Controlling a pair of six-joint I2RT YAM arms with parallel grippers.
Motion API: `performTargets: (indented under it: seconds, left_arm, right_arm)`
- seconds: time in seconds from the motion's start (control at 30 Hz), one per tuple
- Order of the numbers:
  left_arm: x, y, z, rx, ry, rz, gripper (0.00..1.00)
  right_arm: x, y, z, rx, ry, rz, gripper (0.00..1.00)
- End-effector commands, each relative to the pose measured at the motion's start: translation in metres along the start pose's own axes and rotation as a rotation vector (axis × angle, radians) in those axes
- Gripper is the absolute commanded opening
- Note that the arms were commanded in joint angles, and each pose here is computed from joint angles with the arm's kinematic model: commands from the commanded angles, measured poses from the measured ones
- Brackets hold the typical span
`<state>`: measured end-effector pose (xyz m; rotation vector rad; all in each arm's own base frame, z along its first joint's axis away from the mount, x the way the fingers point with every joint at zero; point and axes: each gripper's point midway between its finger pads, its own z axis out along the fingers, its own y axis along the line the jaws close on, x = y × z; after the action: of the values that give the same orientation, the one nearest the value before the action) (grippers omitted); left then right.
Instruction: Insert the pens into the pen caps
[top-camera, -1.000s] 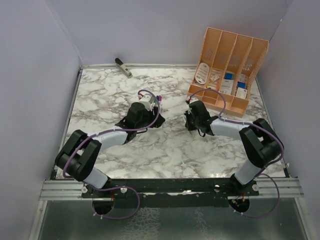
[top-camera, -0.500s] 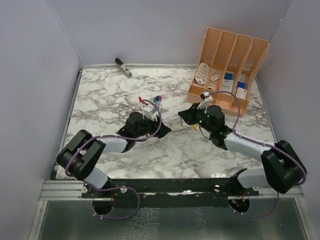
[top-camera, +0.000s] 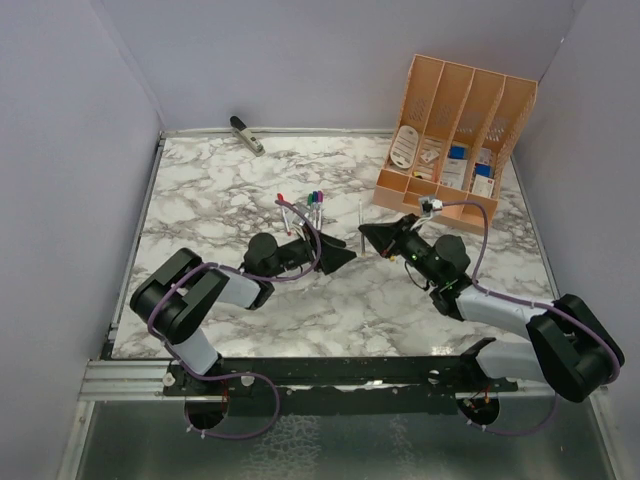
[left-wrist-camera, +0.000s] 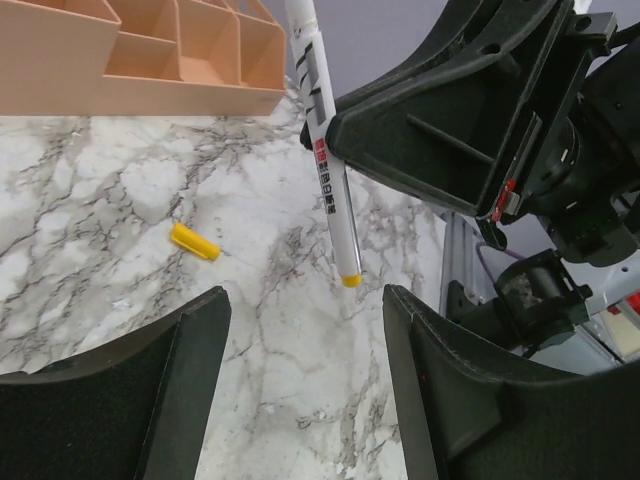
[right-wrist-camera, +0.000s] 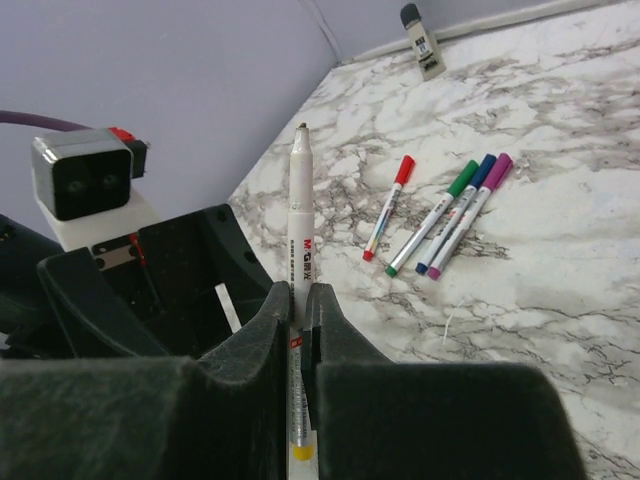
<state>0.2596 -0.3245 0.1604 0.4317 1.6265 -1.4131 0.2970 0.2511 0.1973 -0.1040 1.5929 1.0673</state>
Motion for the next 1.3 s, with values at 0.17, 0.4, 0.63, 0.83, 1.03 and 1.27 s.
performTargets:
  seconds: [0.17,0.4,0.63,0.83,1.03,1.27]
  left_arm:
    - [-0.010,-0.033,0.012,0.132,-0.047,0.017,0.62]
    - [-0.016,-0.041,0.021,0.157,-0.050,0.017,0.49]
    - [-0.023,-0.043,0.026,0.159,-0.076,0.013,0.46]
    - [-0.028,-0.043,0.028,0.164,-0.095,0.003,0.29]
    - [-0.029,-0.044,0.031,0.178,-0.108,-0.019,0.14]
    - [-0.029,-0.042,0.032,0.170,-0.103,-0.029,0.00]
  right_arm:
    - [-0.032,0.037,-0.008,-0.152,-0.123,-0.016,0.01]
    - [-0.022,0.038,-0.010,-0.176,-0.104,0.006,0.01]
    - [-0.015,0.043,-0.011,-0.209,-0.077,0.002,0.01]
    - [-0.010,0.046,-0.011,-0.228,-0.057,0.011,0.01]
    - [-0.003,0.046,-0.011,-0.235,-0.033,0.024,0.01]
    - [0.003,0.044,-0.007,-0.221,0.007,-0.015,0.02]
